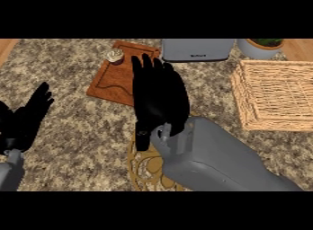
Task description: Pick the bell pepper from the placemat and place it in the basket
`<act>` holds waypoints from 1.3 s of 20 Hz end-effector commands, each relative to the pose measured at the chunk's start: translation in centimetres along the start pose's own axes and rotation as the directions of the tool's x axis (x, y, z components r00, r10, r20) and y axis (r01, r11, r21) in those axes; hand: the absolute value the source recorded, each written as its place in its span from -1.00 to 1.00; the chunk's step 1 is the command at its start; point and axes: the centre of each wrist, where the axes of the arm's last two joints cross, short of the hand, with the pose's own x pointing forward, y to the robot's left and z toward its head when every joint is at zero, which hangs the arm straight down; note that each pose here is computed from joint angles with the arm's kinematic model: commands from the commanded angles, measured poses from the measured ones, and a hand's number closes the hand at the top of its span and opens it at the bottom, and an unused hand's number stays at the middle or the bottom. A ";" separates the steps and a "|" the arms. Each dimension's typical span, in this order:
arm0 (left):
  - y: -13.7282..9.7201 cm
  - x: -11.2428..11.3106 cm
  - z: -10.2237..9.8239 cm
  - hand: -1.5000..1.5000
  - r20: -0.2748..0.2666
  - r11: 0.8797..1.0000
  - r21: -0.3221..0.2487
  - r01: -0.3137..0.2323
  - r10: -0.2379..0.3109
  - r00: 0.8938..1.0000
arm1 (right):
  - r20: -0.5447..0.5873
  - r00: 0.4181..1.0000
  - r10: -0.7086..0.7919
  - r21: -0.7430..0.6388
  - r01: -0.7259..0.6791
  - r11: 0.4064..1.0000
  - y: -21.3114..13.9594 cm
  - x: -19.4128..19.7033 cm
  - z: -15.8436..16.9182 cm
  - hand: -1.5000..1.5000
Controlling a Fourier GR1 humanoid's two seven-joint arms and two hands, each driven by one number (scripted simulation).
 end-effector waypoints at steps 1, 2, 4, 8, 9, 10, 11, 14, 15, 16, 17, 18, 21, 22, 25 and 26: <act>-0.2 -0.1 -0.1 0.00 -0.007 1.000 0.014 -0.001 0.001 1.000 | -0.179 0.979 0.096 0.097 -0.079 0.992 -1.2 0.7 1.8 -1.00; -0.4 0.5 -0.3 0.00 -0.002 1.000 0.015 -0.010 0.010 1.000 | -0.151 0.987 0.046 0.081 -0.034 0.996 -2.0 0.4 2.6 -1.00; 0.6 -0.7 0.4 0.00 -0.015 0.999 0.031 0.008 -0.008 1.000 | -0.140 0.990 0.015 0.073 -0.005 0.997 -1.4 -0.4 3.7 -1.00; 2.3 0.9 0.5 0.00 0.010 1.000 0.024 -0.007 0.006 1.000 | -0.125 0.991 -0.044 -0.029 0.041 0.999 -2.1 -2.9 6.4 -1.00; 0.9 0.4 -0.4 0.00 0.011 1.000 0.025 -0.002 0.002 1.000 | -0.088 0.994 -0.066 -0.023 0.064 0.998 -1.6 -3.1 7.6 -1.00; -0.3 -0.7 0.3 0.00 -0.004 1.000 0.016 0.003 -0.003 1.000 | -0.119 0.991 -0.053 -0.014 0.052 0.999 -1.4 -3.8 7.3 -1.00; -0.8 -0.6 0.6 0.00 0.004 1.000 0.014 -0.002 0.002 1.000 | -0.113 0.991 -0.069 -0.019 0.067 0.998 -0.6 -4.1 8.2 -1.00; 0.6 0.7 0.3 0.00 0.023 1.000 -0.006 0.003 -0.003 1.000 | -0.122 0.990 -0.065 -0.011 0.064 0.998 1.8 -5.1 9.7 -1.00; 1.1 1.9 -0.7 0.00 0.025 1.000 0.007 0.001 -0.001 1.000 | -0.119 0.991 -0.063 -0.023 0.060 0.998 2.4 -5.1 10.0 -1.00; -0.9 0.4 -0.2 0.00 0.024 1.000 -0.021 0.004 -0.003 1.000 | -0.129 0.990 -0.060 -0.042 0.055 0.998 2.4 -6.0 9.3 -1.00; 1.4 0.5 0.3 0.00 0.014 1.000 -0.006 0.007 -0.007 1.000 | -0.107 0.991 -0.077 -0.058 0.071 0.996 2.9 -6.7 11.7 -1.00; -0.9 0.4 0.3 0.00 0.023 1.000 -0.019 0.004 -0.003 1.000 | -0.121 0.990 -0.075 -0.068 0.067 0.995 3.7 -6.6 10.9 -1.00; -1.6 0.7 -0.6 0.00 0.029 1.000 -0.009 0.001 0.000 1.000 | -0.115 0.991 -0.072 -0.105 0.060 0.993 6.0 -7.6 9.9 -1.00; -0.3 0.5 -1.0 0.00 0.037 1.000 -0.023 -0.014 0.015 0.999 | -0.121 0.991 -0.065 -0.089 0.055 0.995 6.1 -7.8 8.5 -1.00; -0.5 -0.2 0.7 0.00 0.045 0.999 -0.033 -0.021 0.022 0.999 | -0.102 0.981 -0.167 -0.159 0.150 0.976 8.1 -8.2 8.8 -1.00; 0.3 1.3 -0.8 0.00 0.044 0.999 -0.047 0.013 -0.011 0.999 | -0.093 0.981 -0.172 -0.152 0.157 0.976 9.1 -8.4 8.4 -1.00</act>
